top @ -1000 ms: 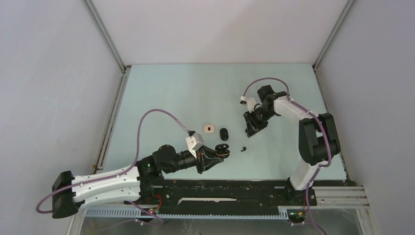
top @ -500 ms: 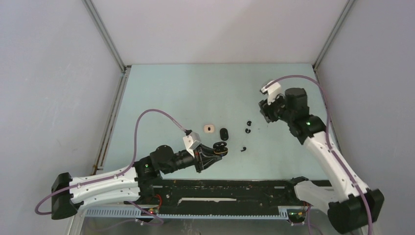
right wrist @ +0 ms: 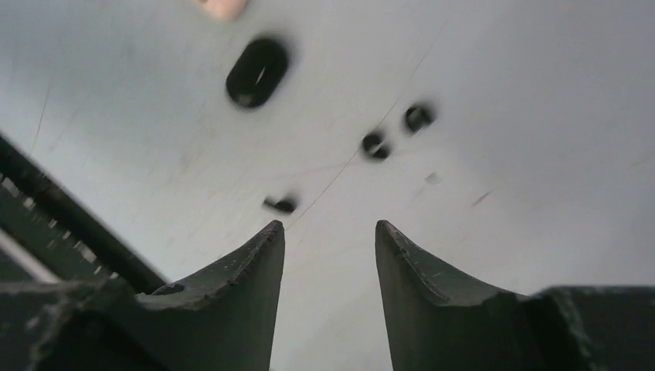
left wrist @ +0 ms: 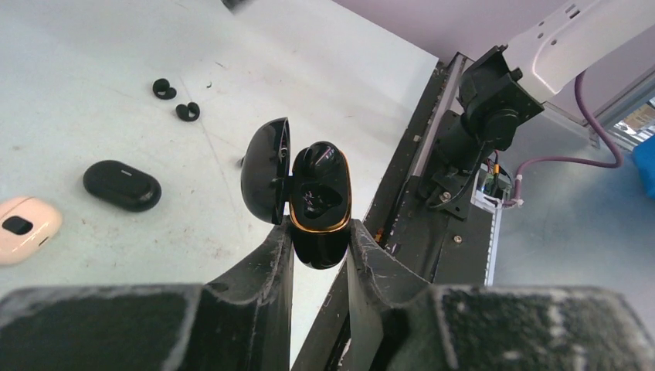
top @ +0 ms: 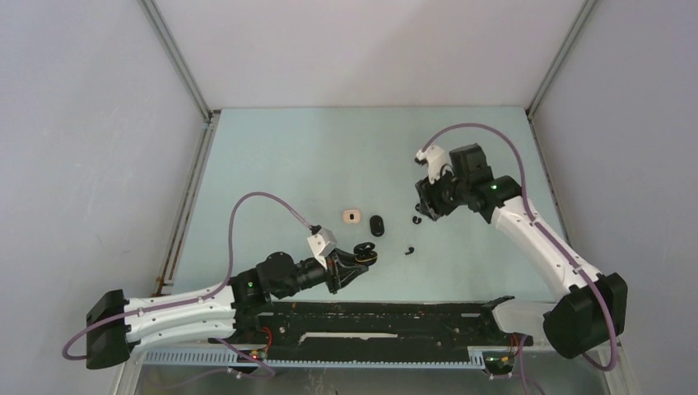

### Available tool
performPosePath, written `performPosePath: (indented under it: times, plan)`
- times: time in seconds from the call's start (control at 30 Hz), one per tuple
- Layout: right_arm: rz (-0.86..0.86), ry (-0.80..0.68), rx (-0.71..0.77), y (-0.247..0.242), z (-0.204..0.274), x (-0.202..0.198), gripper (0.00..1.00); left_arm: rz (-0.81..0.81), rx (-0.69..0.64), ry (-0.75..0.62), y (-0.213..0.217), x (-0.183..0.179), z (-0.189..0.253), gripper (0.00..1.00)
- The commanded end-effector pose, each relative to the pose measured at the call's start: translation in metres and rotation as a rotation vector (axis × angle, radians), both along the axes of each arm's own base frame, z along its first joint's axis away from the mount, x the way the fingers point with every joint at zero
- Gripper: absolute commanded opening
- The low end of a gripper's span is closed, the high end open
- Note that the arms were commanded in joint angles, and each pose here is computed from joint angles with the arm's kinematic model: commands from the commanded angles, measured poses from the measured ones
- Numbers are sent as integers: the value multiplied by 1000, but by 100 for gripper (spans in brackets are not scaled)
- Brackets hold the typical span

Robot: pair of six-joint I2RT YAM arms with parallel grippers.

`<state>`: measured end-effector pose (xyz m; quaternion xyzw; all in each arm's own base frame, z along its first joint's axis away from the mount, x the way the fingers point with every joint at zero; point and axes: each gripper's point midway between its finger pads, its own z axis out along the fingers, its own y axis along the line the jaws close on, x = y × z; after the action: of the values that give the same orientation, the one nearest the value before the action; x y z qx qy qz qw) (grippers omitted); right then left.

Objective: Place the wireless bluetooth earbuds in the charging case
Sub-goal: Pick up the earbud from the center of the board.

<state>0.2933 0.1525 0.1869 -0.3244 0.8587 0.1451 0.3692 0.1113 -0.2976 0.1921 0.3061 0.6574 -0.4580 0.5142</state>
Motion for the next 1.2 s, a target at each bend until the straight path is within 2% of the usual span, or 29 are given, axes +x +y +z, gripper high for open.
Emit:
performPosePath:
  times: [0.0, 0.1, 0.23, 0.3, 0.33, 0.53, 0.8, 1.17]
  plan:
    - [-77, 352, 18, 0, -64, -52, 50, 33, -117, -2, 3, 2, 26, 0]
    - [-180, 465, 9, -10, -92, -55, 53, 47, -116, 13, 6, 2, 26, 0]
    - [-175, 495, 0, 4, -104, -58, 52, 70, -110, 26, 8, 4, 21, 0]
    - [-172, 503, -8, 11, -108, -60, 61, 78, -105, 29, 7, 5, 20, 0]
    - [-175, 510, -7, 14, -110, -61, 61, 79, -103, 29, 7, 6, 20, 0]
    - [-317, 564, 19, 15, -118, -56, 52, 75, -70, 44, -1, 7, 16, 0]
    - [-395, 701, 43, 29, -143, -57, 55, 58, -50, 63, -6, 4, 10, 0]
    - [-419, 703, 15, 41, -151, -45, 51, 37, -40, 59, -7, 0, 8, 0]
